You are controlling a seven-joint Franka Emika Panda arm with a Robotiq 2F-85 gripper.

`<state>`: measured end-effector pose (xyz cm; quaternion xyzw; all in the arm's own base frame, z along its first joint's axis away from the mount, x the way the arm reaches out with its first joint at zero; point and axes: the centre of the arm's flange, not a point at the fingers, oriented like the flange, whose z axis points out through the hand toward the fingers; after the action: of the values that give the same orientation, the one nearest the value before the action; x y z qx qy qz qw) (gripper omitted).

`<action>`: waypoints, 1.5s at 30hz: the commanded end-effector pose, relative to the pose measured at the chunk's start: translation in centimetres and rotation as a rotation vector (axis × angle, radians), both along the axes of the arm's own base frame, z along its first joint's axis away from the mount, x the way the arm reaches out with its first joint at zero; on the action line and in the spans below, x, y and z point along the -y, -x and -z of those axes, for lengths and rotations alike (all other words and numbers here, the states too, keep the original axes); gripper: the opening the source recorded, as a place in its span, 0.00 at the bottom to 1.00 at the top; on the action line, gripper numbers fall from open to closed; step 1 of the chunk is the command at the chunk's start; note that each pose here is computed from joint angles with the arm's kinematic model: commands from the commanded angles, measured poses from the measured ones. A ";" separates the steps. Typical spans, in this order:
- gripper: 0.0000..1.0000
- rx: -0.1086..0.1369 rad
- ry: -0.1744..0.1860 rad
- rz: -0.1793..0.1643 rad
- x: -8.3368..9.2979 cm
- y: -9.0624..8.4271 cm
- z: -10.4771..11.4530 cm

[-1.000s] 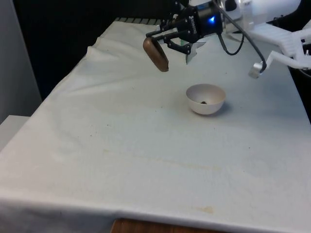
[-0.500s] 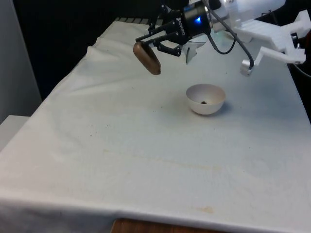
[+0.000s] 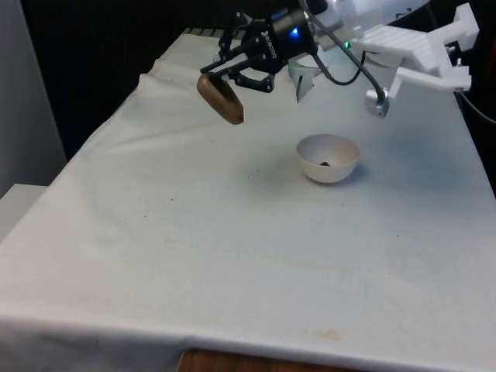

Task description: Pour the coffee beans from the cup into the bowl.

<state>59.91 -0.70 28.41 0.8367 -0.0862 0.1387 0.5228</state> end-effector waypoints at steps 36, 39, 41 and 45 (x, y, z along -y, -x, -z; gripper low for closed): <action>0.00 -0.026 -0.102 -0.054 3.8 -1.7 0.0; 0.00 -0.032 -0.140 -0.071 4.0 -2.2 0.2; 0.00 -0.031 -0.152 -0.079 4.0 -2.3 0.2; 0.00 -0.026 -0.147 -0.079 4.0 -2.3 0.2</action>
<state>62.25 -4.67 28.26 0.8772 -0.0563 0.1418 0.4553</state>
